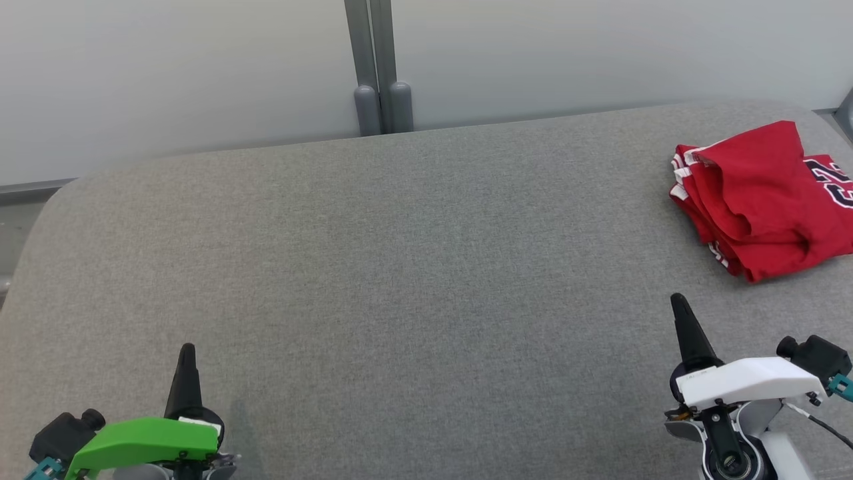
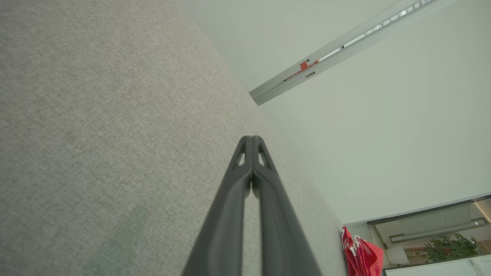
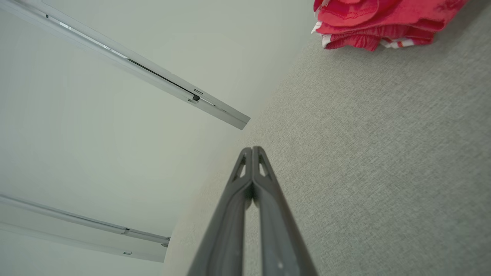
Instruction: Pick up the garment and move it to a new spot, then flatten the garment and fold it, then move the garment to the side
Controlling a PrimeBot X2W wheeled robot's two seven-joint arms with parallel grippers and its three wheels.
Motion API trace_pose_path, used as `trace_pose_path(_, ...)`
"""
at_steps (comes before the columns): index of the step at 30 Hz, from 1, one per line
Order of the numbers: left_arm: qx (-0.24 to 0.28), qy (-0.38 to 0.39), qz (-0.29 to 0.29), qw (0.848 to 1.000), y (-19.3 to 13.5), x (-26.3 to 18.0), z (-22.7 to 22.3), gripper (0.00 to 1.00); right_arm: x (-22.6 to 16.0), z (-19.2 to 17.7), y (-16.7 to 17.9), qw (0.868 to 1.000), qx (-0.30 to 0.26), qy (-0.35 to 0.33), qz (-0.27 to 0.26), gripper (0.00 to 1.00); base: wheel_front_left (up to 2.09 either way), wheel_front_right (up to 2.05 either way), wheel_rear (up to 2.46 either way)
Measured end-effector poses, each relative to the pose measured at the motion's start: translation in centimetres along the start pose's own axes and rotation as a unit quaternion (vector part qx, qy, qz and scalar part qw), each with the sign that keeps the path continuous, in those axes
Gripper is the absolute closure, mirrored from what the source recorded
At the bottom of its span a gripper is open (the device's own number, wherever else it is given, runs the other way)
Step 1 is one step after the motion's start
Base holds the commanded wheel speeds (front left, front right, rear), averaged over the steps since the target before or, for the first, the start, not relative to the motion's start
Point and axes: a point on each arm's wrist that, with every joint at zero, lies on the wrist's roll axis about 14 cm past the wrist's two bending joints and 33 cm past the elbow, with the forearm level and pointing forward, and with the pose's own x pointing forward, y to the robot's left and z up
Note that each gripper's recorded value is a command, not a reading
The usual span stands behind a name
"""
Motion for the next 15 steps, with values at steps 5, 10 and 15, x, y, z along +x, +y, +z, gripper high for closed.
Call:
trace_pose_path(5, -0.031, 0.0, -0.005, 0.999, -0.22, 0.15, 0.3, 1.0, 0.1, 0.06, -0.11, 0.999, 0.034, 0.001, -0.003, 1.0, 0.0, 0.0, 0.0)
trace_pose_path(10, -0.057, -0.001, -0.007, 0.998, -0.27, 0.16, 0.5, 1.0, 0.18, 0.05, -0.15, 0.998, 0.06, 0.004, -0.004, 1.0, 0.0, 0.0, 0.0)
trace_pose_path(15, -0.081, 0.0, -0.013, 0.997, -0.51, 0.28, 0.73, 1.0, 0.28, 0.08, -0.17, 0.996, 0.086, 0.005, -0.005, 1.0, 0.0, 0.0, 0.0)
